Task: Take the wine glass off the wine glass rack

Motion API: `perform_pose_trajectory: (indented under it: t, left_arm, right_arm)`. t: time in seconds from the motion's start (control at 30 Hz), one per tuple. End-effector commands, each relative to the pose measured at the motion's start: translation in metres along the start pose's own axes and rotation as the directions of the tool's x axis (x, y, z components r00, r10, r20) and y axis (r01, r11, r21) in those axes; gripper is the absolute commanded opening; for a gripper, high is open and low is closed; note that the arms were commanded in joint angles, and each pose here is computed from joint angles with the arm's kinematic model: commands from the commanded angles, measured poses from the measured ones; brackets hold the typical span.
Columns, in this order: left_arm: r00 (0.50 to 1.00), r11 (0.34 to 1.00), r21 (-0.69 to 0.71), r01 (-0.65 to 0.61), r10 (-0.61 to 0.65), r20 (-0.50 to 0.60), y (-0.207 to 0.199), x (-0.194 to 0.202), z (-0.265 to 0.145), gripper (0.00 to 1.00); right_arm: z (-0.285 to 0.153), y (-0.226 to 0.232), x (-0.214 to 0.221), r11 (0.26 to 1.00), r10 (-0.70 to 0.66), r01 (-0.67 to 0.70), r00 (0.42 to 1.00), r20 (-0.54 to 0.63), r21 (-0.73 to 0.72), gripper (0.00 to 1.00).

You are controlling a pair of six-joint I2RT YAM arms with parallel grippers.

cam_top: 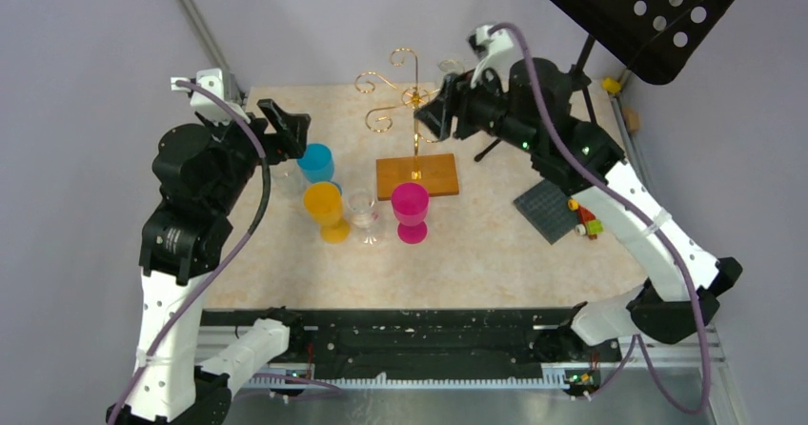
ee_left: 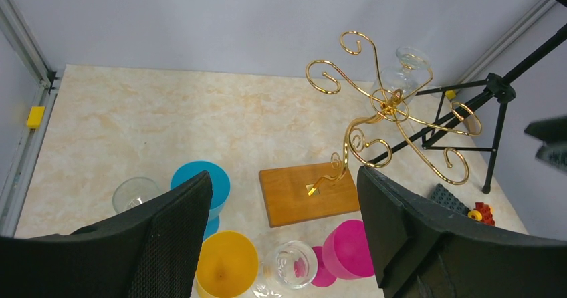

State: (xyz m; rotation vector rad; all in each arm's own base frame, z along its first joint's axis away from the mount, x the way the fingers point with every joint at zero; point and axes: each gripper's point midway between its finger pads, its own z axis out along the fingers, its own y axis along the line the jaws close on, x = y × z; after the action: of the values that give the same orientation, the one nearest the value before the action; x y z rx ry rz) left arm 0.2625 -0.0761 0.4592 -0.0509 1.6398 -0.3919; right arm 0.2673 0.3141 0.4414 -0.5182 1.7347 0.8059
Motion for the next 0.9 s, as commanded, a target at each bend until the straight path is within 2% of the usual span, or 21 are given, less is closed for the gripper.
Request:
perform_pose_trajectory:
  t: [0.0, 0.1, 0.2, 0.27, 0.33, 0.5, 0.7, 0.87]
  left_arm:
    - [0.999, 0.999, 0.043, 0.001, -0.003, 0.039, -0.008, -0.009, -0.002, 0.83]
    - [0.999, 0.999, 0.049, 0.01, -0.011, 0.038, -0.009, -0.008, -0.001, 0.83]
    - [0.999, 0.996, 0.086, 0.022, -0.024, 0.022, -0.016, -0.002, 0.001, 0.83]
    - [0.999, 0.995, 0.099, 0.031, -0.032, 0.013, -0.018, 0.001, 0.003, 0.83]
    - [0.999, 0.993, 0.114, 0.039, -0.04, 0.006, -0.02, 0.004, 0.005, 0.83]
    - [0.999, 0.99, 0.133, 0.051, -0.05, -0.012, -0.024, 0.01, 0.009, 0.83]
    - [0.998, 0.99, 0.13, 0.055, -0.053, -0.019, -0.023, 0.013, 0.011, 0.82]
    - [0.999, 0.991, 0.125, 0.052, -0.05, -0.017, -0.022, 0.014, 0.011, 0.82]
  right_arm:
    - [0.005, -0.044, -0.053, 0.984, 0.166, -0.175, 0.973, 0.159, 0.045, 0.54]
    - [0.015, -0.086, -0.061, 0.948, 0.28, -0.304, 0.938, 0.205, 0.096, 0.49]
    - [0.022, -0.135, -0.061, 0.886, 0.39, -0.437, 0.882, 0.265, 0.152, 0.32]
    - [0.024, -0.171, -0.057, 0.84, 0.441, -0.508, 0.843, 0.307, 0.19, 0.27]
    - [0.029, -0.194, -0.053, 0.799, 0.482, -0.564, 0.809, 0.336, 0.211, 0.27]
    - [0.048, -0.222, -0.034, 0.747, 0.536, -0.618, 0.778, 0.328, 0.246, 0.29]
    - [0.066, -0.227, -0.023, 0.734, 0.572, -0.645, 0.757, 0.316, 0.214, 0.36]
    - [0.078, -0.225, -0.021, 0.73, 0.603, -0.661, 0.742, 0.293, 0.171, 0.31]
